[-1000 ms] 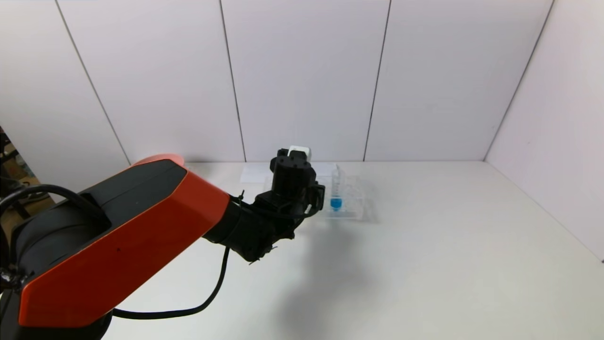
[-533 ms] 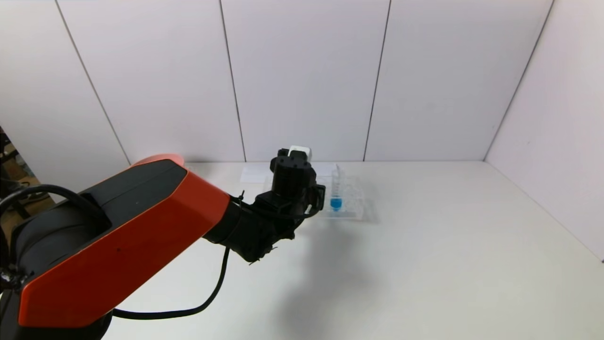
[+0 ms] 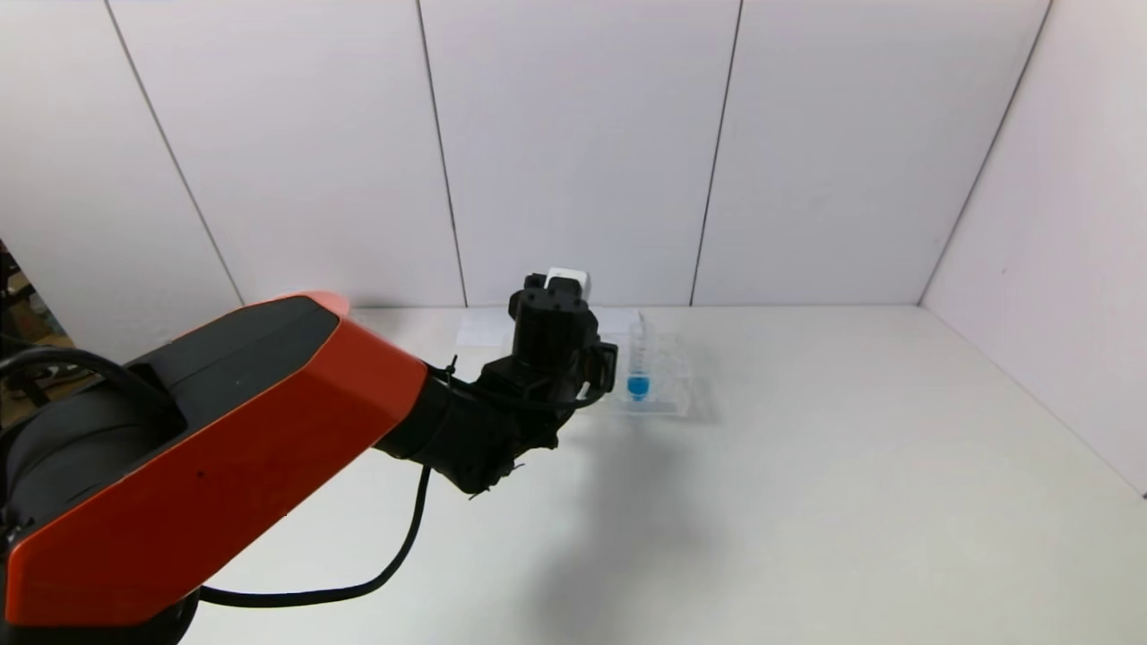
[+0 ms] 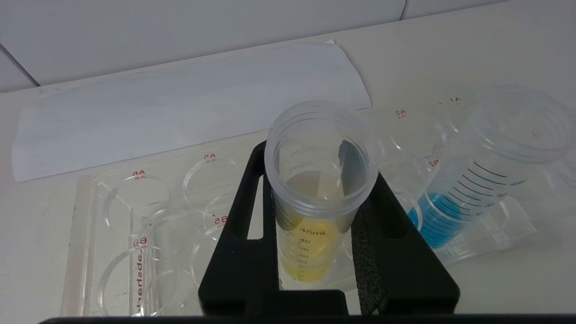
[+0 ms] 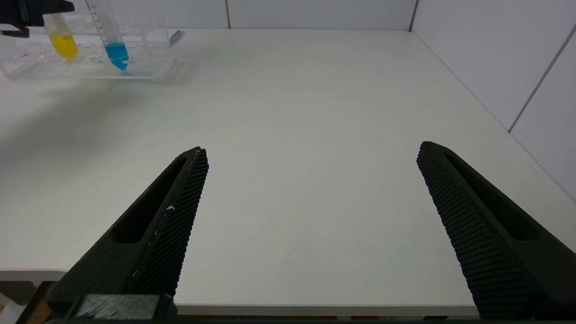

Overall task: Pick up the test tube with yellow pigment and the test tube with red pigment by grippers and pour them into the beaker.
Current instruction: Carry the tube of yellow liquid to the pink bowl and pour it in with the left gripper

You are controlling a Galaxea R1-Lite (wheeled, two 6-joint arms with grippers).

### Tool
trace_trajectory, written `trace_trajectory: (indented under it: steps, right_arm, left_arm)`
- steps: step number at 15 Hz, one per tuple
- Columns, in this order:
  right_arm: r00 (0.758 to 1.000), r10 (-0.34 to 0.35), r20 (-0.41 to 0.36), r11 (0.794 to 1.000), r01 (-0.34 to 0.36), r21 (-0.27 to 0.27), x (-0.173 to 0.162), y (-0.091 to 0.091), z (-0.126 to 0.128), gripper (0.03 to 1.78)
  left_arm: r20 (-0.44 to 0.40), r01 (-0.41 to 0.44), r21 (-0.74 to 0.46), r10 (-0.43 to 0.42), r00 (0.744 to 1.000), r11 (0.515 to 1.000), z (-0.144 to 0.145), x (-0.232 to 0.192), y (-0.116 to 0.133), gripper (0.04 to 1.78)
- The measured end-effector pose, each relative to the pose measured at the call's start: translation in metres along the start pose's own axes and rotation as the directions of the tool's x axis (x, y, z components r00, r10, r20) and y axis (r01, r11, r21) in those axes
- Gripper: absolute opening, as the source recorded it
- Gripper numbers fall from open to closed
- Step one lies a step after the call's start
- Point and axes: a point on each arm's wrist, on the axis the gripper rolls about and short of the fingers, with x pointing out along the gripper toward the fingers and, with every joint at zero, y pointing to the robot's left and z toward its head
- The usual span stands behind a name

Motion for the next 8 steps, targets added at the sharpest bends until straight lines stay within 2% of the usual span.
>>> trace_trajectory:
  steps: [8]
  right_arm:
    - [1.0, 0.0, 0.0, 1.0, 0.0, 0.0, 0.0, 0.0, 0.0, 1.7]
  left_arm:
    - [0.061, 0.003, 0.037, -0.005, 0.998, 0.999, 0.018, -0.008, 0.0, 0.47]
